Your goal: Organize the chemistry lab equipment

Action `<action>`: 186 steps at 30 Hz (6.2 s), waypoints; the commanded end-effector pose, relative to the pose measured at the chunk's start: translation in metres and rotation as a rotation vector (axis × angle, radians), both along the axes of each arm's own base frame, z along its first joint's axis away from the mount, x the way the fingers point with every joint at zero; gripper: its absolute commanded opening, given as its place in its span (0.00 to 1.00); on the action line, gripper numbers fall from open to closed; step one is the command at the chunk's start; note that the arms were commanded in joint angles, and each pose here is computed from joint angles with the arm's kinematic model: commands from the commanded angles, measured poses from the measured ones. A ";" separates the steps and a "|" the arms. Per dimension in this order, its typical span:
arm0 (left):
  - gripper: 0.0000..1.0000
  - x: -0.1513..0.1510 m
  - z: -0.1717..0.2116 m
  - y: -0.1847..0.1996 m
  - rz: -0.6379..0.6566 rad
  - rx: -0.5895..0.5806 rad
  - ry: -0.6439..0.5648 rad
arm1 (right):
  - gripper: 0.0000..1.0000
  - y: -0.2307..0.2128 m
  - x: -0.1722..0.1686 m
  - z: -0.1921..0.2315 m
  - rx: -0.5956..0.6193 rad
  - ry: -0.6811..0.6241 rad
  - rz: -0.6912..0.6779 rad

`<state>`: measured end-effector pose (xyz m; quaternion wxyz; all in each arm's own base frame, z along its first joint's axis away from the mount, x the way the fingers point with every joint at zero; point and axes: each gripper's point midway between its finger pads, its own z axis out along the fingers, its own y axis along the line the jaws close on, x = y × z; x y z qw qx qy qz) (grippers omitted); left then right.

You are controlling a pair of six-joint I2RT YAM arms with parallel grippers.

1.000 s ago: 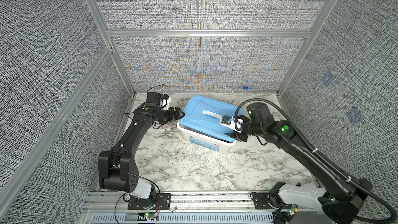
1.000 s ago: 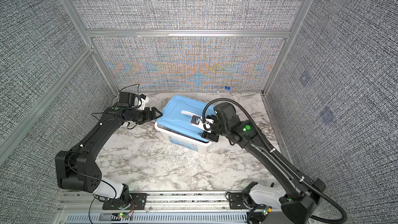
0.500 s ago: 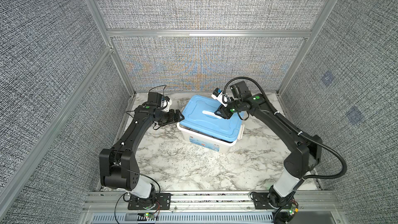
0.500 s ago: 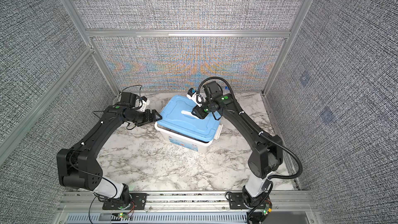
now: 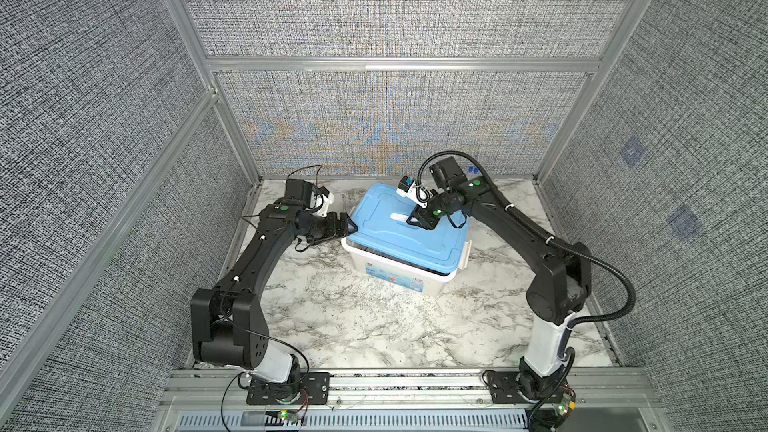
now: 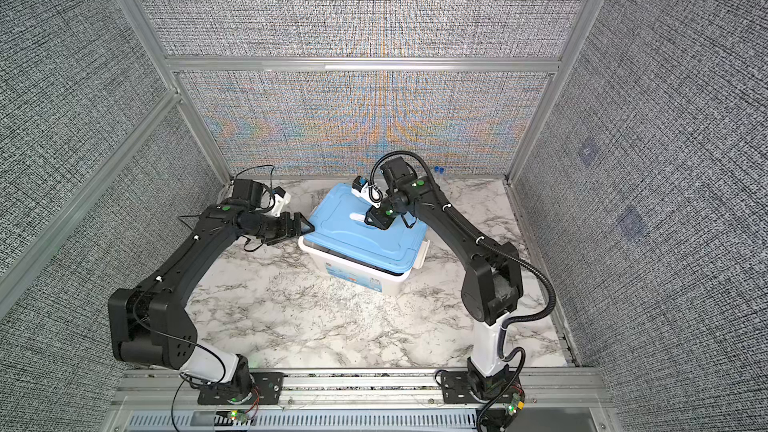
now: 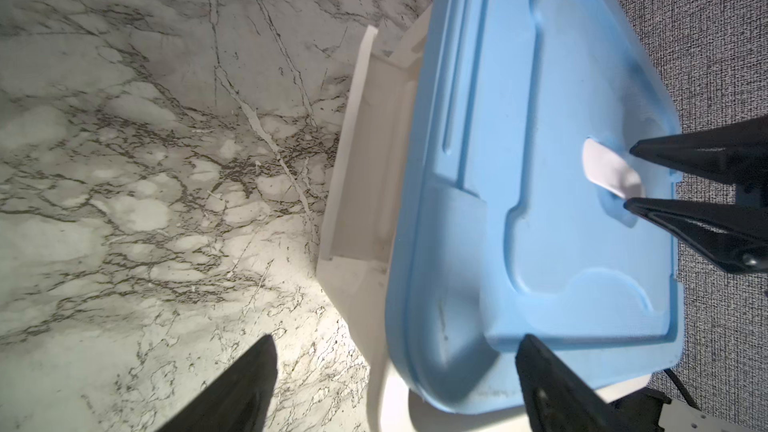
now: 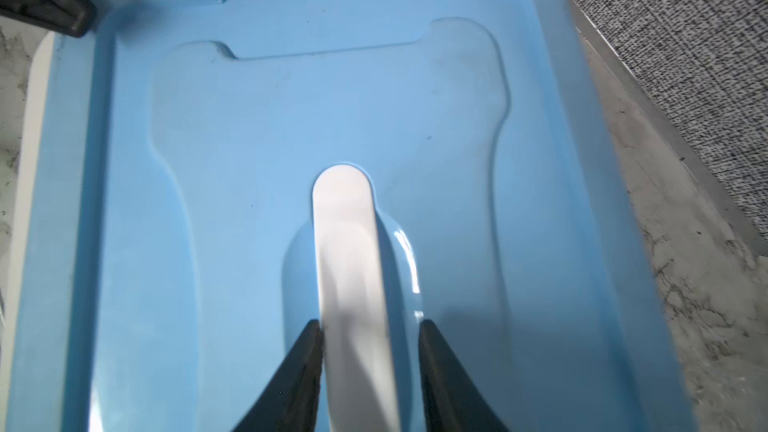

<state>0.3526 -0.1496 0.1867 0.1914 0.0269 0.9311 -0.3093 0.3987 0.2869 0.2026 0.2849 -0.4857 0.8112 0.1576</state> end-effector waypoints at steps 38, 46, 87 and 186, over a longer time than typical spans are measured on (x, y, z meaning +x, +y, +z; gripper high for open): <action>0.89 -0.006 -0.009 0.010 0.032 0.050 0.013 | 0.23 0.010 -0.038 -0.005 -0.080 0.042 -0.020; 0.89 -0.006 -0.010 0.013 0.032 0.070 0.020 | 0.45 0.008 -0.035 0.014 -0.044 0.006 -0.085; 0.77 -0.054 -0.014 -0.002 -0.010 -0.082 0.129 | 0.37 -0.145 -0.013 -0.025 0.213 0.464 -0.917; 0.41 -0.060 -0.009 0.018 0.031 0.190 0.195 | 0.46 -0.088 -0.077 -0.015 -0.039 0.408 -0.688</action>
